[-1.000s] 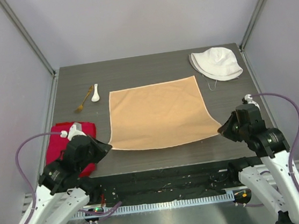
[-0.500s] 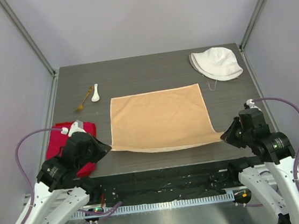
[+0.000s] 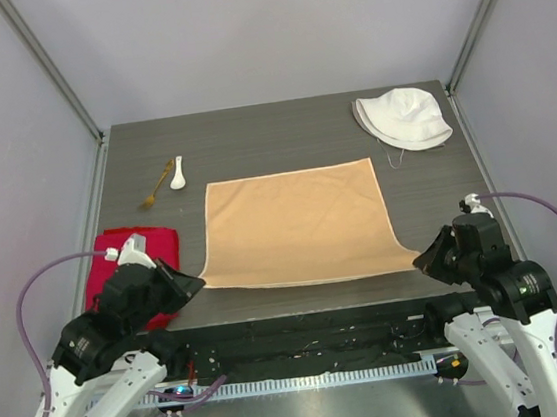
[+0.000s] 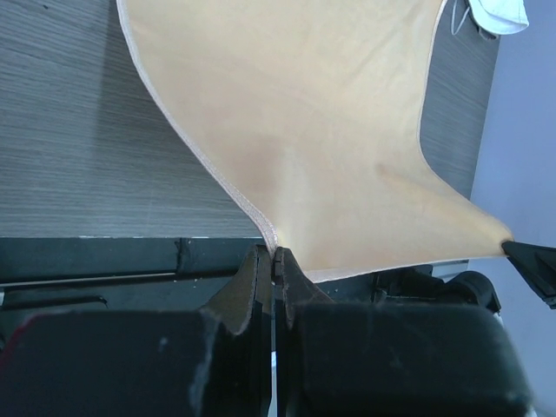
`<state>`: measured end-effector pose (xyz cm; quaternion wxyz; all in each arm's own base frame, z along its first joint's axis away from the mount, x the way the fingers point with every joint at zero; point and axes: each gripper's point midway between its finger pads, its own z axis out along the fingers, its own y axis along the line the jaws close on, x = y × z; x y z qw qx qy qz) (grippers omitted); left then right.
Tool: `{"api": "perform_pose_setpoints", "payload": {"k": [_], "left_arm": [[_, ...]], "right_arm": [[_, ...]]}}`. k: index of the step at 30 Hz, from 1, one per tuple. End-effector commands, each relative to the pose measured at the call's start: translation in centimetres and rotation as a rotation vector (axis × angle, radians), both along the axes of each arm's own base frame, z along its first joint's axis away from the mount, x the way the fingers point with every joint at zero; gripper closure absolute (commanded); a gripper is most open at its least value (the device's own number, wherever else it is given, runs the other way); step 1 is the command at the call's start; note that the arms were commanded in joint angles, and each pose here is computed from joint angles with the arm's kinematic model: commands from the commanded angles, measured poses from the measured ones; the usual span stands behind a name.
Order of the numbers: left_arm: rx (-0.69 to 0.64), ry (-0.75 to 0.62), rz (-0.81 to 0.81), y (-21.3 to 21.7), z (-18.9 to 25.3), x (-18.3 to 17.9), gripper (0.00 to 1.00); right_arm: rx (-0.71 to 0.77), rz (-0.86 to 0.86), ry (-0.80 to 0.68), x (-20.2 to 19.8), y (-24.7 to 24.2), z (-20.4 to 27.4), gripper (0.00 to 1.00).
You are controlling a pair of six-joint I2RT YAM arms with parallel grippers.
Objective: Fold the napkin into a case and place the utensils inside
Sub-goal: Fold and flatten the napkin at the center of the board.
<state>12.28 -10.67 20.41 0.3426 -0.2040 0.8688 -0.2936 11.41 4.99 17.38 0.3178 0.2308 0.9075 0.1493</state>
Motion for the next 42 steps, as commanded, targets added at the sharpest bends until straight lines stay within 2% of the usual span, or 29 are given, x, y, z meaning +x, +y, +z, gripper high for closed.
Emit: {"api": "perform_pose_setpoints", "payload": {"k": [1, 6, 9, 10, 11, 12, 14, 15, 19, 24, 28, 30, 33, 38, 40, 41, 42], "left_arm": [[-0.001, -0.030, -0.026, -0.5, 1.3, 0.5, 1.00], [0.044, -0.205, -0.023, -0.4, 7.1, 3.0, 1.00], [0.063, -0.371, -0.034, -0.2, 14.5, 4.3, 1.00], [0.091, -0.450, -0.045, -0.2, 17.6, 5.0, 1.00], [0.107, -0.460, -0.051, -0.6, 18.6, 5.8, 1.00], [0.082, -0.529, -0.050, -0.4, 21.7, 5.4, 1.00], [0.109, -0.585, -0.075, -0.7, 24.0, 6.0, 1.00], [0.086, -0.649, -0.080, -0.5, 26.8, 5.4, 1.00], [0.070, -0.781, -0.122, -0.3, 31.9, 4.1, 1.00], [0.072, -0.895, -0.105, 1.2, 35.4, 2.6, 1.00], [0.090, -0.909, -0.086, 1.2, 35.9, 3.4, 1.00], [0.120, -0.878, -0.050, 1.1, 35.4, 4.9, 1.00], [0.212, -0.775, 0.000, 0.2, 33.2, 8.8, 1.00], [0.406, -0.625, 0.089, -1.6, 28.7, 17.0, 1.00], [0.431, -0.533, 0.133, -0.6, 26.4, 20.3, 1.00], [0.393, -0.479, 0.165, -0.4, 25.2, 21.7, 1.00], [0.397, -0.404, 0.166, -0.7, 21.9, 24.4, 1.00]], "right_arm": [[0.012, 0.011, -0.063, 1.6, 0.4, 1.7, 0.99], [-0.073, 0.043, -0.208, 4.7, -0.2, 7.0, 0.99], [-0.114, 0.060, -0.328, 6.0, -0.6, 12.0, 0.99], [-0.116, 0.075, -0.431, 6.4, -0.5, 15.9, 0.99], [-0.124, 0.085, -0.468, 6.5, -0.5, 17.3, 0.99], [-0.150, 0.103, -0.492, 7.0, -0.5, 18.4, 0.99], [-0.160, 0.116, -0.609, 6.4, -0.7, 22.8, 0.99], [-0.171, 0.129, -0.645, 6.1, -0.7, 24.2, 0.99], [-0.193, 0.161, -0.869, 3.1, -1.2, 31.6, 0.99], [-0.174, 0.157, -1.046, -0.2, -1.8, 36.3, 0.99], [-0.194, 0.096, -1.054, 0.4, -2.7, 37.3, 0.99], [-0.214, 0.030, -1.007, 2.3, -3.4, 36.8, 0.99], [-0.195, 0.009, -0.922, 6.3, -2.5, 35.0, 0.99], [-0.290, -0.055, -0.755, 14.9, -1.9, 29.7, 0.99], [-0.346, -0.046, -0.666, 19.0, -1.3, 26.5, 0.99], [-0.352, -0.055, -0.663, 20.5, -1.0, 26.1, 0.99], [-0.353, -0.039, -0.650, 21.8, -0.5, 25.3, 0.99]]}}
